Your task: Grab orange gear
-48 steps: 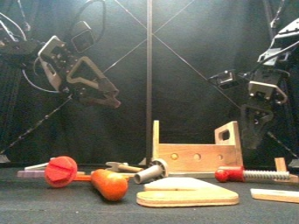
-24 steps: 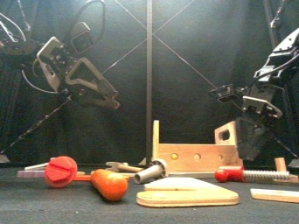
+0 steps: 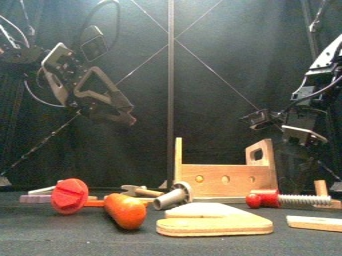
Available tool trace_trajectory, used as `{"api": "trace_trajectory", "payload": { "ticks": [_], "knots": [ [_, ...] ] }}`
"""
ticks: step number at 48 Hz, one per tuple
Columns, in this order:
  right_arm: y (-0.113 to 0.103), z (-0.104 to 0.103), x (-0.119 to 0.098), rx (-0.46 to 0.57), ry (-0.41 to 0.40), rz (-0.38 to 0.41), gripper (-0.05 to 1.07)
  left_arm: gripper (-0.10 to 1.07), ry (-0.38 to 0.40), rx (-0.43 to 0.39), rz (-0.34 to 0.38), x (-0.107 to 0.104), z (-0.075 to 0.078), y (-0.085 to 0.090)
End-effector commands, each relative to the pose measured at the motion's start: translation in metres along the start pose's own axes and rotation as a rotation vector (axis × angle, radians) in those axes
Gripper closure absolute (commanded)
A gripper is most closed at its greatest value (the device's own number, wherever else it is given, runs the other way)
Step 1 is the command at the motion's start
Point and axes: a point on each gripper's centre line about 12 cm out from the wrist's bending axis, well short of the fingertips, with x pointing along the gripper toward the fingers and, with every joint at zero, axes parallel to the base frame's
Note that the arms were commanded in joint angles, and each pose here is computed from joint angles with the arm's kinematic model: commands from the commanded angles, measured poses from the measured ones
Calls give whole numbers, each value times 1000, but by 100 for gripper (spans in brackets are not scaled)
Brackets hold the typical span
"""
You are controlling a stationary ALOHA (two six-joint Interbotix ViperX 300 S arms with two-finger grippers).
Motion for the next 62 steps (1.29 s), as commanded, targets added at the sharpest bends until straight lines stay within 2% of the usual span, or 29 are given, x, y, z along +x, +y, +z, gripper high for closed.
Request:
{"api": "trace_trajectory", "payload": {
  "ticks": [1, 12, 43, 62],
  "knots": [
    [0, 0, 0, 10, -4, 12, 1, 13, -23, -2, 0, 1, 6, 0],
    [1, -5, 2, 16, -1, 39, 1, 13, -23, -1, -1, 1, 6, 0],
    [-2, -6, 10, 10, 13, 34, 4, 13, -23, -2, 0, 1, 6, 0],
    [1, -3, 8, 13, 6, 37, 23, 13, -23, -2, 0, 1, 6, 0]
  ]
}}
